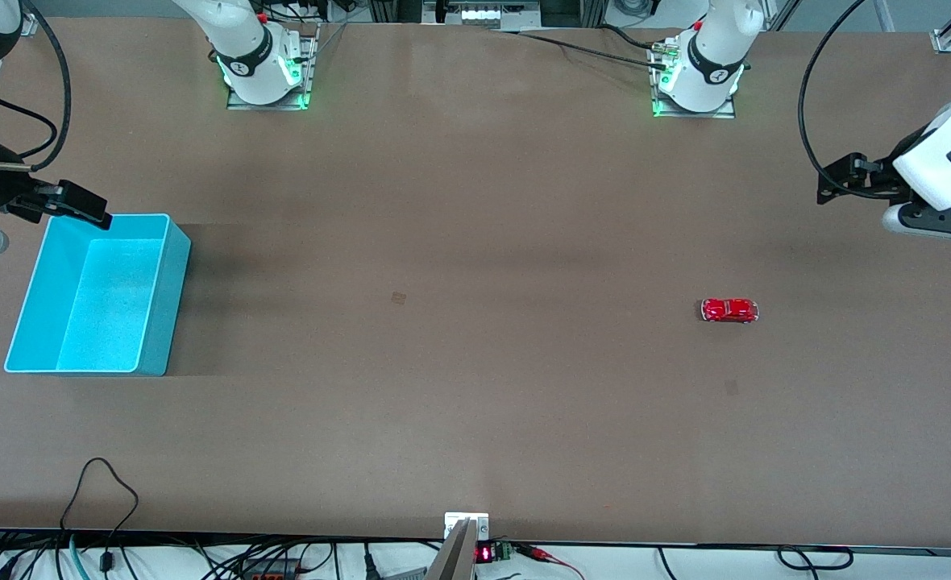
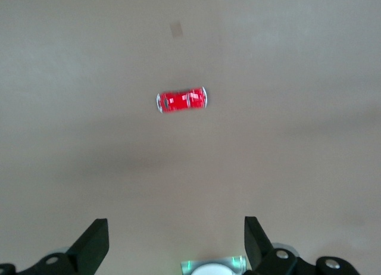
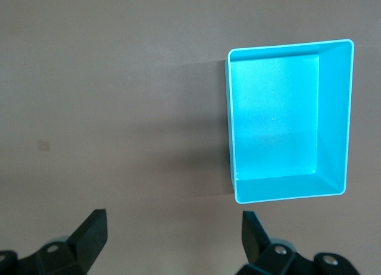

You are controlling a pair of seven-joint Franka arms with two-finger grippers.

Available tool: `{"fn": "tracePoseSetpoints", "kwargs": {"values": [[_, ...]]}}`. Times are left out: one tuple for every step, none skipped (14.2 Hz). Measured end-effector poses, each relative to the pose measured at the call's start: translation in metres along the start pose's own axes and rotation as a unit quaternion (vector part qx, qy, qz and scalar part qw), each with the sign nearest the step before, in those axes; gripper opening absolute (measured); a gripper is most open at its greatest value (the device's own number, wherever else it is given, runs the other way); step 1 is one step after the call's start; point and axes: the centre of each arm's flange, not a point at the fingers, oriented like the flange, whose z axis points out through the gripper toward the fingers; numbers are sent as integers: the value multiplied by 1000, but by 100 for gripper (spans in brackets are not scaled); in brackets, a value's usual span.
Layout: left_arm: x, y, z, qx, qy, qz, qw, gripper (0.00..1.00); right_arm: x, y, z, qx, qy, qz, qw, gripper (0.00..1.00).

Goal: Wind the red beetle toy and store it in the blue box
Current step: 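Move the left gripper over the red toy car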

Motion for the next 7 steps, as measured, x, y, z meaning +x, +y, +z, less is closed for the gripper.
{"fn": "tracePoseSetpoints", "kwargs": {"values": [[-4, 2, 3, -2, -20, 3, 1000, 100, 1, 0, 2, 0, -3, 0, 1000, 100], [-8, 6, 7, -3, -42, 6, 999, 100, 3, 0, 8, -1, -8, 0, 1000, 100], [-10, 9, 13, -4, -62, 8, 998, 100, 7, -1, 17, -2, -17, 0, 1000, 100], [-6, 11, 23, -5, -77, 11, 997, 100, 12, -1, 28, -3, -27, 0, 1000, 100], [2, 12, 37, -6, -91, 13, 996, 100, 17, -1, 40, -4, -38, 0, 999, 100], [14, 12, 54, -7, -105, 15, 994, 100, 21, -1, 49, -5, -45, 0, 999, 100], [27, 12, 72, -9, -114, 19, 993, 100, 23, -1, 55, -5, -51, 1, 999, 100]]}}
